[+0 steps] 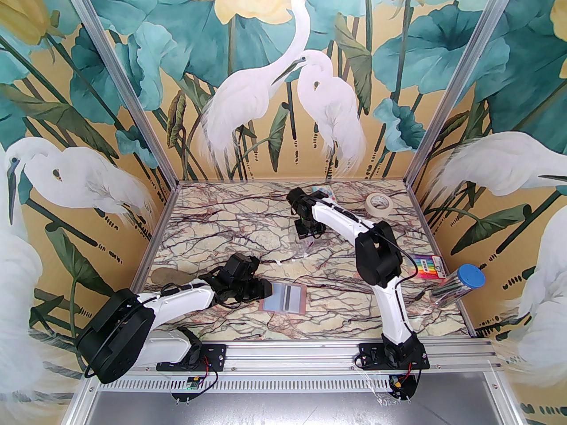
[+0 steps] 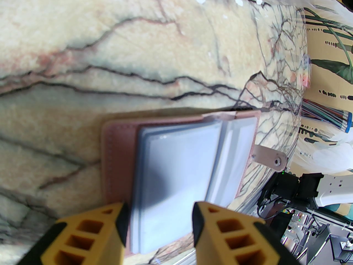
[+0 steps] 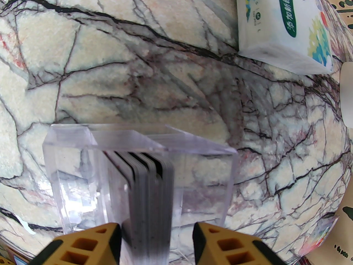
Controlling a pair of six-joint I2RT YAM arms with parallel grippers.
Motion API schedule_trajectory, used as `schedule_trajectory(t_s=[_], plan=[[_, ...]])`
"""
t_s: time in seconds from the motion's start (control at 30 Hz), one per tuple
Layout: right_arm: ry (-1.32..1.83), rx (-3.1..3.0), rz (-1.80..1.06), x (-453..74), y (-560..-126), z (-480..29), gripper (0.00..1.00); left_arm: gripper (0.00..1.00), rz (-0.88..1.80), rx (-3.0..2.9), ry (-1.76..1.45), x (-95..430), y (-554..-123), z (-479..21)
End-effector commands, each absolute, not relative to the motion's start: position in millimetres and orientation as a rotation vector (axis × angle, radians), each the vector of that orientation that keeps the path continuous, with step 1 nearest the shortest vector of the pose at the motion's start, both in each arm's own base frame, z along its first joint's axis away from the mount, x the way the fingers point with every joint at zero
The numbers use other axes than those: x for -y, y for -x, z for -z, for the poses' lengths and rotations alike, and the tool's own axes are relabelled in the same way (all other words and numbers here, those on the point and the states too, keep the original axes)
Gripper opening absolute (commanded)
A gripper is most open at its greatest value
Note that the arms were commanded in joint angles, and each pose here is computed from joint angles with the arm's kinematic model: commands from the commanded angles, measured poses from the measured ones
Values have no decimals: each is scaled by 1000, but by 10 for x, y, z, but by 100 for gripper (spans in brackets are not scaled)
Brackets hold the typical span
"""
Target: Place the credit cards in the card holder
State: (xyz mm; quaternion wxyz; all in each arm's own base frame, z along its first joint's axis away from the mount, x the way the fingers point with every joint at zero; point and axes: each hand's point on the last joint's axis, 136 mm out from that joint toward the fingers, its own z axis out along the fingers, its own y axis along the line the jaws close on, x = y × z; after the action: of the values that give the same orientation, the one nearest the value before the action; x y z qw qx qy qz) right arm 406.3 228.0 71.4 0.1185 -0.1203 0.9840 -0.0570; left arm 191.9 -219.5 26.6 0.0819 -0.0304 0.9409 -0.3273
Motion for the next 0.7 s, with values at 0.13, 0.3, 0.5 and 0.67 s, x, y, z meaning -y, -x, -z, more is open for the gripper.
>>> schedule_trajectory(t_s=[0.13,0.3,0.5,0.67], plan=[[362,-2859,264,-2148,-4108,-794,49,44,890,-2869,102,2067,-1840,-75],[362,-2847,282,-2123,-4108,-853,48,44,892,-2868,102,2067,-1841,-80],[362,-2834,291,-2102,-4121,-923,47,44,891,-2870,101,2066,-1837,-77],[365,-2827,308,-2079,-4122,-959,45,44,893,-2868,101,2071,-1843,-84]])
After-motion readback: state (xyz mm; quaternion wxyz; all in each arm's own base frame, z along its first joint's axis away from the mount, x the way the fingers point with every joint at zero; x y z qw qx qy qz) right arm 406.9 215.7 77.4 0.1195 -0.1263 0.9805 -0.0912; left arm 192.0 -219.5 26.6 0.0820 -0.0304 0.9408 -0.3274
